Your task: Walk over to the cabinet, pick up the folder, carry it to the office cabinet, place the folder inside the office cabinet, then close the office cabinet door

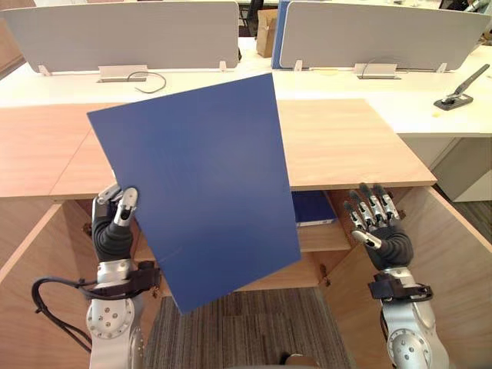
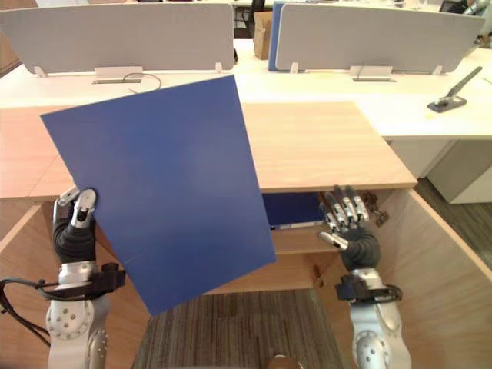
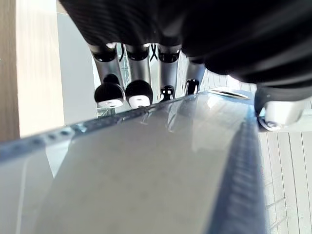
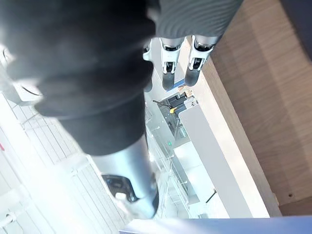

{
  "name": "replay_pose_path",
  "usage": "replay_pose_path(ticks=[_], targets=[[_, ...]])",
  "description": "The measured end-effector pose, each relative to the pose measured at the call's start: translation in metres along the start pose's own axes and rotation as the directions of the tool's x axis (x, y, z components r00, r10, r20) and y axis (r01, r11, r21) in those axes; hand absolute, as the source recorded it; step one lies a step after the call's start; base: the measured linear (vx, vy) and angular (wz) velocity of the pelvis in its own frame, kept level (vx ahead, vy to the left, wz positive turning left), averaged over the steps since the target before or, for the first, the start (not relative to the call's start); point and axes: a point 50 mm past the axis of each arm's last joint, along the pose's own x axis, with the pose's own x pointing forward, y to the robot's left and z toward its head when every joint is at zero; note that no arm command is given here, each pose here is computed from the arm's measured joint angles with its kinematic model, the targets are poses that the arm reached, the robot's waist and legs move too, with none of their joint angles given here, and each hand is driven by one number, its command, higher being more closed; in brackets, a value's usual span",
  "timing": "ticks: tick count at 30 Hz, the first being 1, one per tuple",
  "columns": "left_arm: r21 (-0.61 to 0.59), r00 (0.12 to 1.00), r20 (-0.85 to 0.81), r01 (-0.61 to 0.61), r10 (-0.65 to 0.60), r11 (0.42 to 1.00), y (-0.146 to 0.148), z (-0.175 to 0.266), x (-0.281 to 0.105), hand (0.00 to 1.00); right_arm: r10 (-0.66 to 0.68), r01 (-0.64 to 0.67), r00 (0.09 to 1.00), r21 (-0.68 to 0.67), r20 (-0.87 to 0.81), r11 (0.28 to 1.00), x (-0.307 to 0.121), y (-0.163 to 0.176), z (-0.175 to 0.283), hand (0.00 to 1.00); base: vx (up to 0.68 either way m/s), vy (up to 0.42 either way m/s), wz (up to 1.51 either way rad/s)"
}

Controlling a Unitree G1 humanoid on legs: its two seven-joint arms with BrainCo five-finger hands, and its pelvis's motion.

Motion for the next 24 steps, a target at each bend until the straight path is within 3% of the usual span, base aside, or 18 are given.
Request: replay_pose_path(ticks=[18, 22, 24], targets=[[-0.006, 1.0, -0.005, 0.01, -0.01, 1.0, -0.002, -0.004, 0.005, 1.0, 0.129, -0.127, 0.983, 0.026, -0.13, 0.992, 0.028, 0.014, -0.029, 0.0, -0.01, 0.005, 0.0], [-0.024, 0.997, 0.028, 0.07, -0.069, 0.997, -0.016, -0.001, 0.011, 1.0, 0.273, -0.273, 0.945, 0.03, -0.179, 0.962, 0.05, 0.04, -0.036, 0.0, 0.0, 0.0, 0.0], [0.022, 0.993, 0.042, 0.109, -0.109, 0.994, -0.023, 0.001, 0.013, 1.0, 0.371, -0.371, 0.909, 0.035, -0.191, 0.928, 0.062, 0.056, -0.034, 0.0, 0.0, 0.0, 0.0]])
